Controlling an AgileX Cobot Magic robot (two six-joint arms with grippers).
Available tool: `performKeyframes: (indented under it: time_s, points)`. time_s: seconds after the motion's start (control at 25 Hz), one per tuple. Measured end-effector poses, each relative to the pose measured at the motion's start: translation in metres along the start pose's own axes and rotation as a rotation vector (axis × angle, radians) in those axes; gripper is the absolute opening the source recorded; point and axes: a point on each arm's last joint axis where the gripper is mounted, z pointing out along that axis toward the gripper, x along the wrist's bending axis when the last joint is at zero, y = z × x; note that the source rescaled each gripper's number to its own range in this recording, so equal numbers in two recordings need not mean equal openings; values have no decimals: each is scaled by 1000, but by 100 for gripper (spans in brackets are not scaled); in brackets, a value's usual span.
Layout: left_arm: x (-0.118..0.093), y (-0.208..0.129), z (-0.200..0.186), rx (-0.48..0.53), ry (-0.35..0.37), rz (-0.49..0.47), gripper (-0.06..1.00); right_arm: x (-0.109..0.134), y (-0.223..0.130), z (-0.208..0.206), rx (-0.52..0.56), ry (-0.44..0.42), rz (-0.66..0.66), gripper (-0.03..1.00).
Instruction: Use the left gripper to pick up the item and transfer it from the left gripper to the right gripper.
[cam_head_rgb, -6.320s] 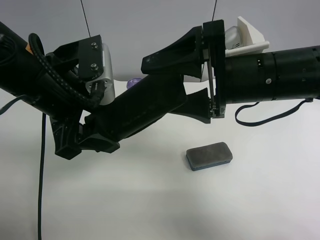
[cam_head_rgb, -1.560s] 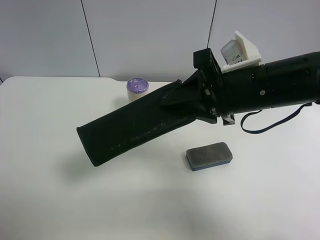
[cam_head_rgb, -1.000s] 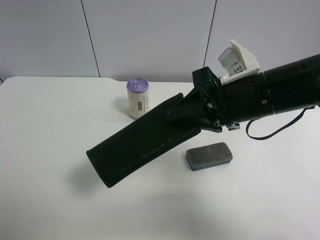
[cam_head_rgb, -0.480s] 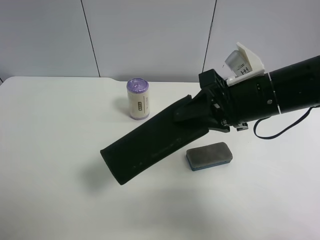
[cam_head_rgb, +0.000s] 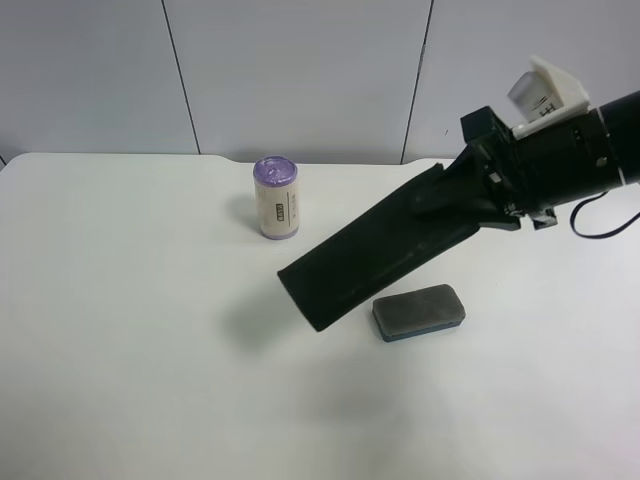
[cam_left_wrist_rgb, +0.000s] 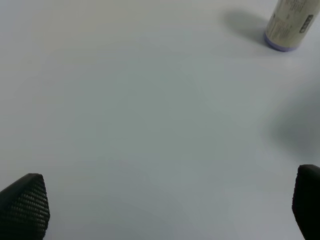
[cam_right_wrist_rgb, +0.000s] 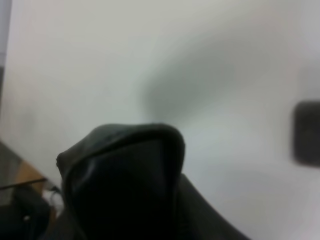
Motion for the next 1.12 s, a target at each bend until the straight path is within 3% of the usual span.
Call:
performKeyframes:
  time_s: [0.12,0.24,0.8,1.12]
  points:
    - [0,0,0,0,0,0,100,-4,14,-12,3,-83,-27,0]
    - [0,0,0,0,0,0,100,-12,26,-14,47,-114,-35,0]
    - [0,0,0,0,0,0,100,-61,88,35,132,-127,-15,0]
    - [0,0,0,0,1,0,100,-89,105,65,163,-127,16,0]
